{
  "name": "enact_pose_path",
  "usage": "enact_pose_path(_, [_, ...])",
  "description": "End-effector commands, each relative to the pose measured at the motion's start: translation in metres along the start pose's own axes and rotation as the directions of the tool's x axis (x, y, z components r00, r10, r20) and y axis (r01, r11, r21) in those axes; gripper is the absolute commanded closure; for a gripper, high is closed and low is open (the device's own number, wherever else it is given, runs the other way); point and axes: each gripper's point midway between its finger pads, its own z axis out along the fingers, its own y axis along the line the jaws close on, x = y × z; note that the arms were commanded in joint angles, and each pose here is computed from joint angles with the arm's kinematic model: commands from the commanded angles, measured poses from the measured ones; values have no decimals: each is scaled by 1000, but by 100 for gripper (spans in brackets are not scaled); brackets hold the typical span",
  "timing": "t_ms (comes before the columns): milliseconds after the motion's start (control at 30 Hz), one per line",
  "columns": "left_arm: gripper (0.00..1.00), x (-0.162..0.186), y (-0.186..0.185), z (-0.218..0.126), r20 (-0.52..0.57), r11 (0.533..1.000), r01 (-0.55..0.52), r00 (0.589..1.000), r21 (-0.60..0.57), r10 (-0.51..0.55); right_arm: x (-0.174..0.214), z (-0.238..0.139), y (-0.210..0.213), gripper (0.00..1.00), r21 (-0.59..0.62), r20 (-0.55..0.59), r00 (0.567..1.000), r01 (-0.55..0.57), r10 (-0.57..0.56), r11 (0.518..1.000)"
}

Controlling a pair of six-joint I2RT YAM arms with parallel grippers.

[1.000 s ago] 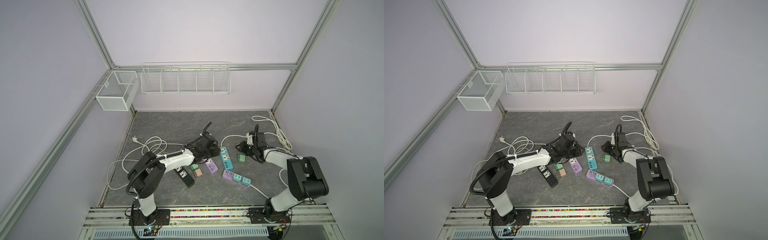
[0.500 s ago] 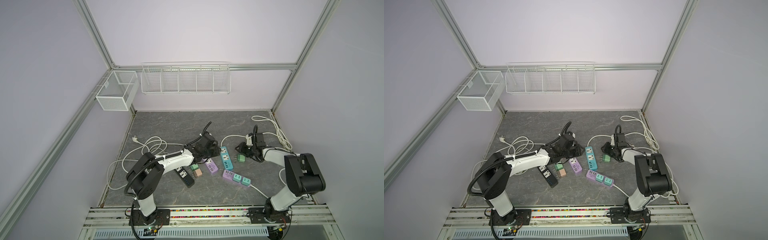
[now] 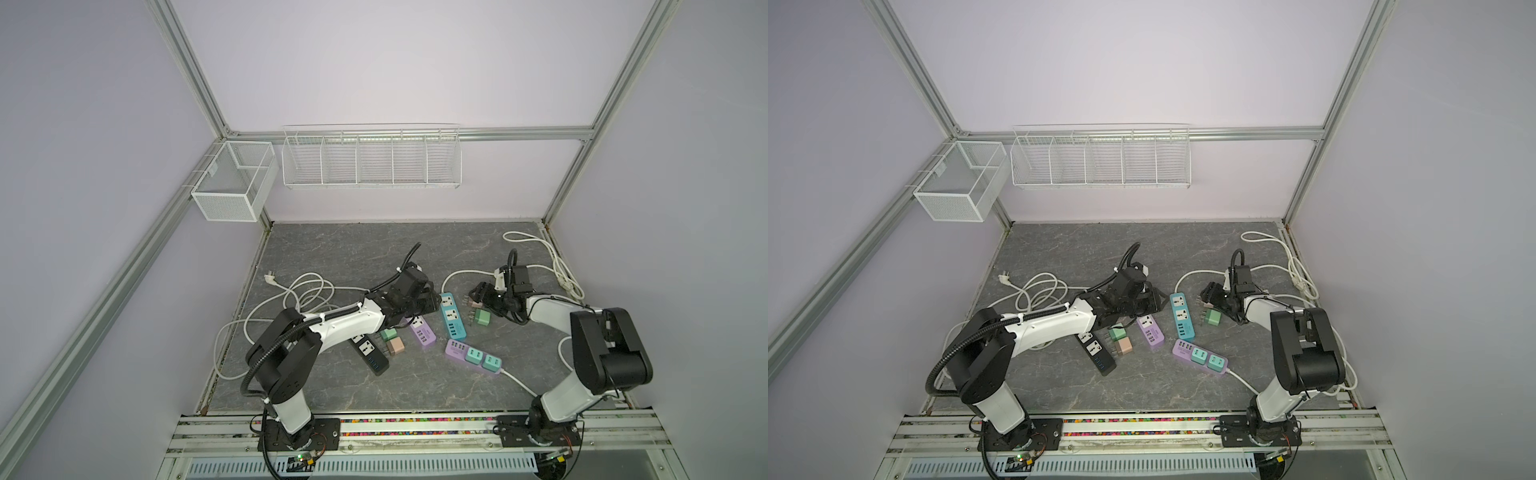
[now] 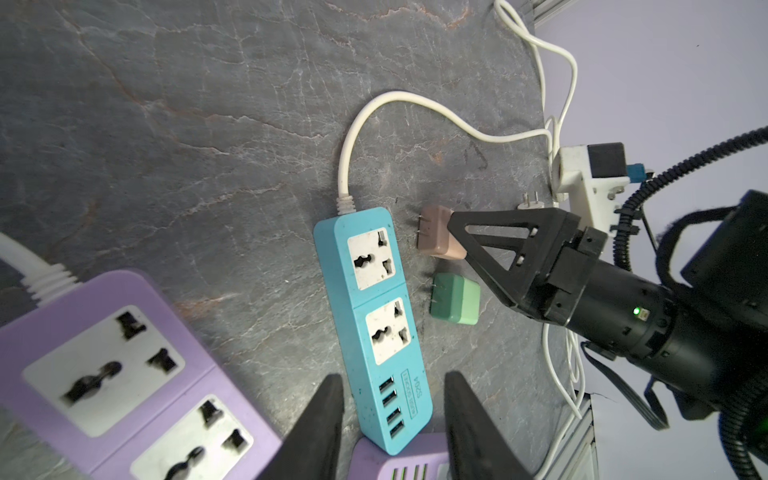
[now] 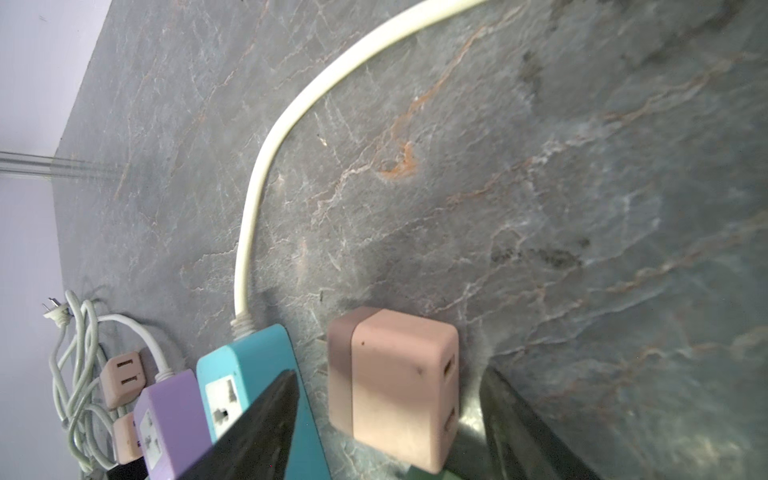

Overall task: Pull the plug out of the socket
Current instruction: 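Set the pink adapter down beside the green adapter with the right gripper, then move the right gripper onto the teal adapters while the left arm shifts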

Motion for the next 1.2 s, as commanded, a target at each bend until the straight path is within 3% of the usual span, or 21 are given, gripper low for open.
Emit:
enact_pose_path(0, [58,2,-5,-12,8,1000,-9,1000,8,9,-1,-13,-2,22,21,18,1000,9,-9,1000])
enact_pose_path(300, [56,25,-1,-35,-17,998,-60,998,-11,60,12,-57,2,10,42,20,999,42,-43,998])
enact_pose_path(567, [55,78,-6,-35,-131,997,-73,989,16,75,56,-88,-6,1,47,-83,995,56,-52,997])
enact_pose_path(900, [56,137,-29,-20,-216,997,48,976,52,-36,106,-113,-25,11,82,-187,982,26,-11,996])
enact_pose_path(1167, [56,160,-12,-2,-243,989,149,959,-3,-145,133,-121,-39,11,109,-223,974,-10,35,994])
